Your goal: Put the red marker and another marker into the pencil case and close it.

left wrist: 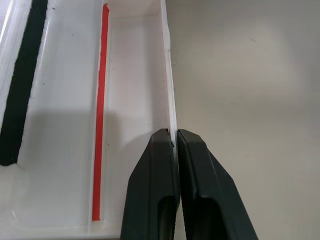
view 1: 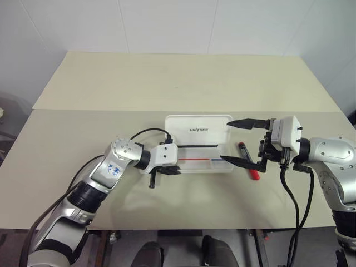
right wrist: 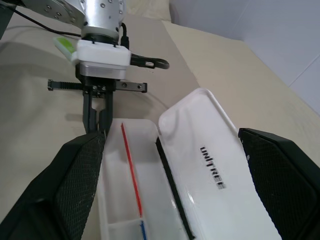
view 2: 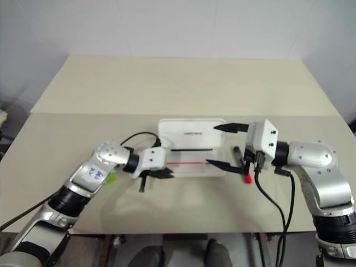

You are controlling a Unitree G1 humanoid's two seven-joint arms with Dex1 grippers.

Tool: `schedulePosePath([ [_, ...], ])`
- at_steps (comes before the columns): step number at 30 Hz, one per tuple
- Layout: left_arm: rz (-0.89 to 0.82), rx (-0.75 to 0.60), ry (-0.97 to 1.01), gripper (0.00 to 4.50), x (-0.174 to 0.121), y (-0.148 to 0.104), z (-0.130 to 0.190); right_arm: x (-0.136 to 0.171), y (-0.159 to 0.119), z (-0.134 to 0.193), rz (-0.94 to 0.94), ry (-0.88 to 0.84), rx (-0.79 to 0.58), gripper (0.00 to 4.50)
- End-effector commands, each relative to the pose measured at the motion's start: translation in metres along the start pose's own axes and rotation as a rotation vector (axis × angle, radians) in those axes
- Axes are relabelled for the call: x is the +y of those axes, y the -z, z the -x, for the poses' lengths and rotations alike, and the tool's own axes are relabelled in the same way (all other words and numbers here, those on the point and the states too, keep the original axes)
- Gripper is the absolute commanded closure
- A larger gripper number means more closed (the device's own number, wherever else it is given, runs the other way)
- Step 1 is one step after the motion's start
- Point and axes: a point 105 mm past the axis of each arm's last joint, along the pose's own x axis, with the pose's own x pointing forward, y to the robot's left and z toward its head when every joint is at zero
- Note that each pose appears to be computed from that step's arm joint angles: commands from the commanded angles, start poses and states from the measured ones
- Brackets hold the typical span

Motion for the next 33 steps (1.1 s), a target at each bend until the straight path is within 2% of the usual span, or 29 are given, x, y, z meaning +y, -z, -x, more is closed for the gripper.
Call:
schedulePosePath([
  [1,0.022,0.011,0.074,4.50,-0.019,0.006,-0.006,-0.002,-0.013,0.003,0.044,0.017,-0.024,0.00],
  [11,0.026,0.010,0.075,4.50,-0.024,0.006,-0.014,0.001,-0.014,0.000,0.029,0.014,-0.032,0.00],
  [12,0.030,0.008,0.073,3.92,-0.024,0.006,-0.015,0.001,-0.014,0.000,0.028,0.015,-0.032,0.00],
  [14,0.057,-0.014,0.083,3.41,-0.026,0.002,-0.016,0.002,-0.014,-0.001,0.025,0.016,-0.035,0.00],
  [22,0.082,-0.108,0.049,0.62,-0.022,-0.012,-0.015,0.002,-0.013,-0.003,0.018,0.022,-0.043,0.00],
  [33,0.066,-0.217,0.020,0.62,-0.020,-0.021,-0.005,0.001,-0.010,-0.005,0.004,0.038,-0.047,0.00],
])
